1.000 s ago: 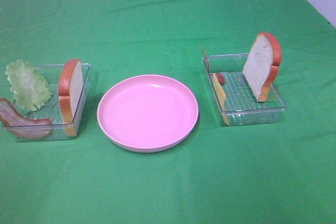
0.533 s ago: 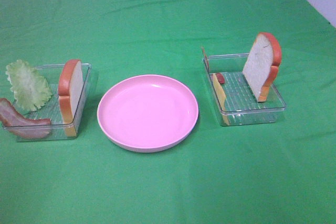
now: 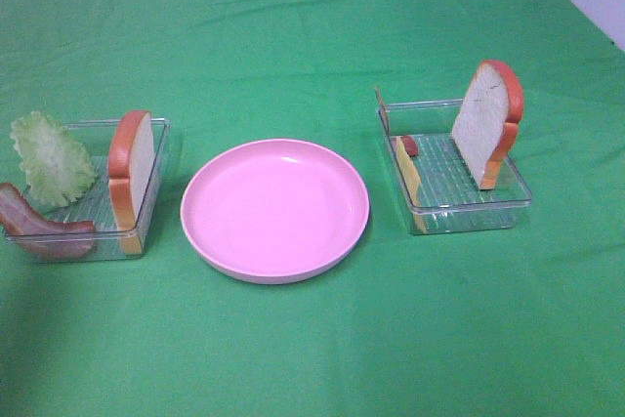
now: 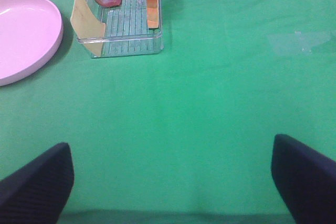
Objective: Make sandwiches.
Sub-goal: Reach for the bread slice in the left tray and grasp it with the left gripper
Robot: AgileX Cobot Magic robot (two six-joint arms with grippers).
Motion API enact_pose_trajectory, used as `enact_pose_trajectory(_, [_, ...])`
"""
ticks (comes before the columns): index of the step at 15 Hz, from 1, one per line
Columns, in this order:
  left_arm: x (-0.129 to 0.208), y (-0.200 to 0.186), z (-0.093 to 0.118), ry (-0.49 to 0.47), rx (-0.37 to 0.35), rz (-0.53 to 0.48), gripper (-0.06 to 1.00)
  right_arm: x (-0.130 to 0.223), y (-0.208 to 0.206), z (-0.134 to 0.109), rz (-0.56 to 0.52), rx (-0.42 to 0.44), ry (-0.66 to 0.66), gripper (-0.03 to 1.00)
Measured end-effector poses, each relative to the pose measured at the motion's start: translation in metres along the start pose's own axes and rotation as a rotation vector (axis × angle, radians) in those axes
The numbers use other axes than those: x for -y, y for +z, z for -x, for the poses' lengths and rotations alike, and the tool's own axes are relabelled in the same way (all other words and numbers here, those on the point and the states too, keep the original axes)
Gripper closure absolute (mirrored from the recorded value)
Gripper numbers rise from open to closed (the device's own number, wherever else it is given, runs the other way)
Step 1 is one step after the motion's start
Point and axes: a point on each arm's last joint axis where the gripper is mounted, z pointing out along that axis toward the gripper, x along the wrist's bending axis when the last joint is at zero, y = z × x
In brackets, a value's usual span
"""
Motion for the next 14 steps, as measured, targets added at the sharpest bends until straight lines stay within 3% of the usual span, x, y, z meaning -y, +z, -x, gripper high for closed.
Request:
enact_pose_trajectory(4, [-0.054,0.036,0.007,-0.020,0.095,-0.049,-0.05,0.000,0.000,0.000,0.000,0.000,0.000,-0.01])
enact_pose_trajectory(7, [-0.079,0.064,0.045,0.021,0.152,-0.100,-0.05,0.000,0.000,0.000,0.000,0.000,0.000,-0.01])
enact_pose_trajectory(9, [-0.086,0.090,0.081,0.030,0.180,-0.168,-0.05,0.000,0.000,0.000,0.000,0.000,0.000,-0.01])
enact_pose_trajectory(14, [-0.077,0.146,0.129,0.057,0.176,-0.335,-0.05,0.000,0.000,0.000,0.000,0.000,0.000,-0.01])
